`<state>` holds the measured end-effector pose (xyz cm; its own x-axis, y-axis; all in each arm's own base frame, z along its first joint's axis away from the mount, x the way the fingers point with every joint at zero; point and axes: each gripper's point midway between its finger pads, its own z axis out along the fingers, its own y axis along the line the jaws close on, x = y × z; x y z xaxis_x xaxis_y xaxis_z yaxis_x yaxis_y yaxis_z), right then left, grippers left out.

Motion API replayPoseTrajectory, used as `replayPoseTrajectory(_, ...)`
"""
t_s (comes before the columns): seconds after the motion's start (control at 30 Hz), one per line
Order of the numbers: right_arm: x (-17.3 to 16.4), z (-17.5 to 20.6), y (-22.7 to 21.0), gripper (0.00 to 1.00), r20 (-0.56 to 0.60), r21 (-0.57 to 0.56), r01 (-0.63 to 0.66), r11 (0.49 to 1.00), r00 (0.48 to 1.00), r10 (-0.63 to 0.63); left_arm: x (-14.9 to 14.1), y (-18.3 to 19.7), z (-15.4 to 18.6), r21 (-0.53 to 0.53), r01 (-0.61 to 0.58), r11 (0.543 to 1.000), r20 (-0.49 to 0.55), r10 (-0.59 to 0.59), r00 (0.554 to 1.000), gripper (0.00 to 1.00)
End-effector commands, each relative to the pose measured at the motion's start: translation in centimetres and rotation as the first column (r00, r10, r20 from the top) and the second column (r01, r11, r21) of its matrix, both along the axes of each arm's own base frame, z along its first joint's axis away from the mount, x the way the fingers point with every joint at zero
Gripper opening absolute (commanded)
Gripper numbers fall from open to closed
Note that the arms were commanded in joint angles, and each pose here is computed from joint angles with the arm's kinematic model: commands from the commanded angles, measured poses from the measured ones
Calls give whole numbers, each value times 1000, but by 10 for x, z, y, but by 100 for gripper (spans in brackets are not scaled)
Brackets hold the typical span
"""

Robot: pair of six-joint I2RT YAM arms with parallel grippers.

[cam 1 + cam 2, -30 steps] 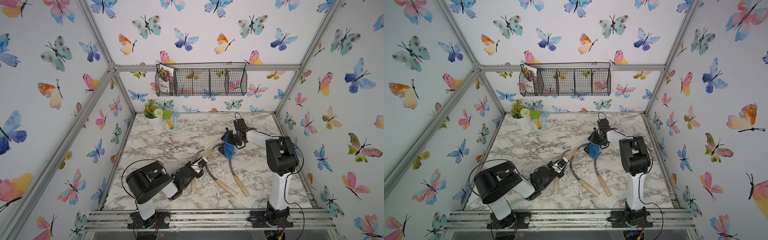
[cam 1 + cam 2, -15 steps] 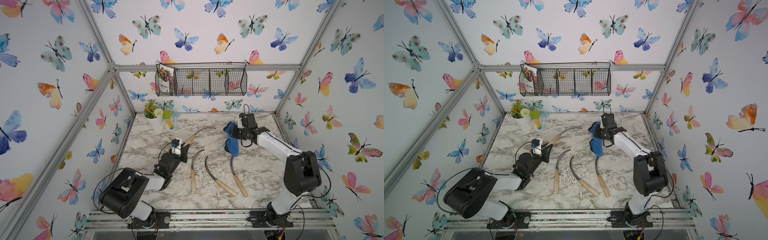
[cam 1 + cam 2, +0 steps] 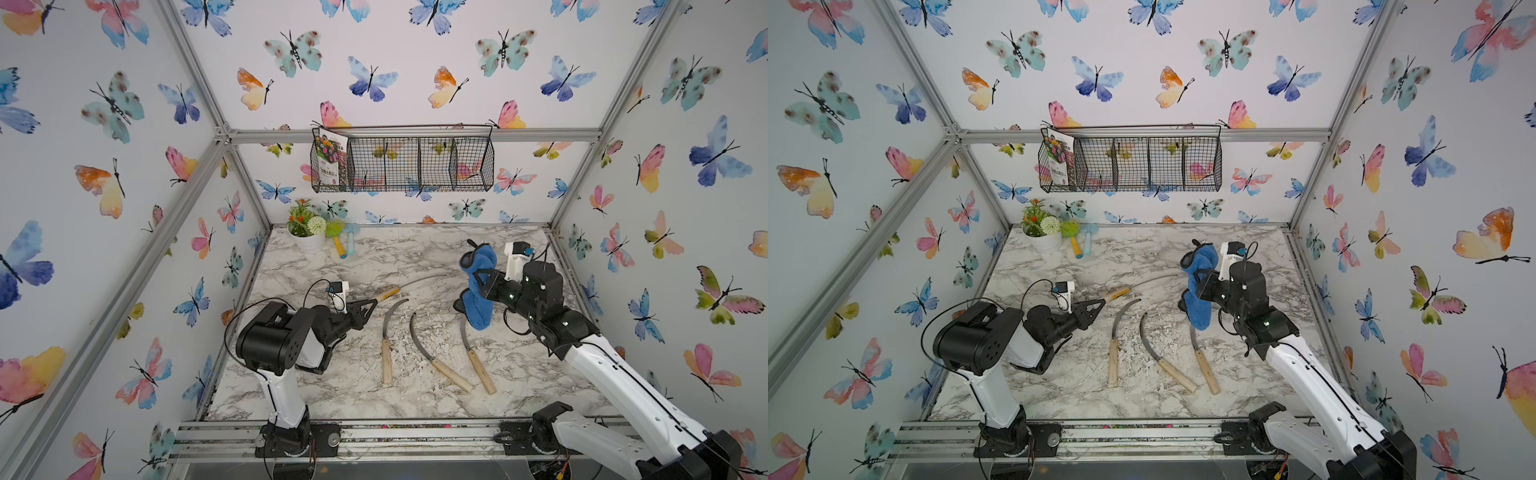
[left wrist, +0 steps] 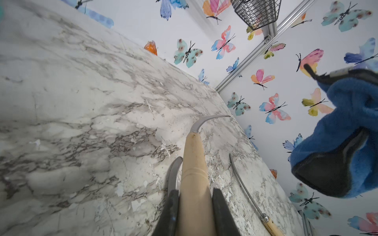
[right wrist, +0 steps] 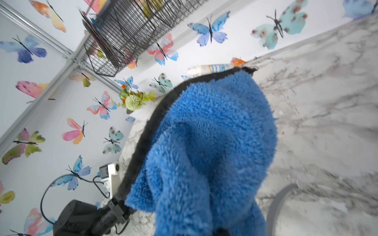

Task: Wipe small sickles with rags
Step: Wipe the small sickle.

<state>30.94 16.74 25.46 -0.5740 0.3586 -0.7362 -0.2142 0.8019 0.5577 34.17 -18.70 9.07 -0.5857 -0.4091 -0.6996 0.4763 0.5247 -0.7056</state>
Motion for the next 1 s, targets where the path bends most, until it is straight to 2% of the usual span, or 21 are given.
replayPoseTrajectory(0.0,4,-3,-10,2,45,-17,54,998,998,-53,-4,-5,47,-111,85,990,169,-66,983,0)
replayPoseTrajectory(0.13,12,-6,12,2,57,-9,-45,999,997,46,8,0,42,-73,22,997,127,-13,992,0)
replayPoseTrajectory(0.3,40,-4,37,2,53,-54,-105,993,993,108,32,22,27,96,-180,979,-30,183,983,0)
replayPoseTrajectory(0.43,43,0,66,2,76,-98,-155,983,984,162,26,26,50,233,-257,938,-69,280,958,0)
replayPoseTrajectory(0.5,40,-2,83,2,77,-128,-181,975,978,192,18,23,76,263,-269,927,-41,289,956,0)
replayPoseTrajectory(0.63,30,-11,113,2,78,-136,-248,959,963,259,0,23,105,225,-253,941,-56,271,961,0)
replayPoseTrajectory(0.77,20,-26,132,2,54,-148,-296,944,950,307,-17,13,106,177,-172,969,-131,196,972,0)
replayPoseTrajectory(0.83,13,-32,139,2,41,-138,-328,934,941,337,-23,11,100,139,-166,976,-190,191,963,0)
replayPoseTrajectory(0.9,7,-38,140,2,33,-142,-348,927,934,356,-33,5,101,58,-135,989,-224,144,964,0)
replayPoseTrajectory(0.97,3,-43,139,2,30,-144,-354,924,932,361,-40,8,106,49,-138,989,-254,146,956,0)
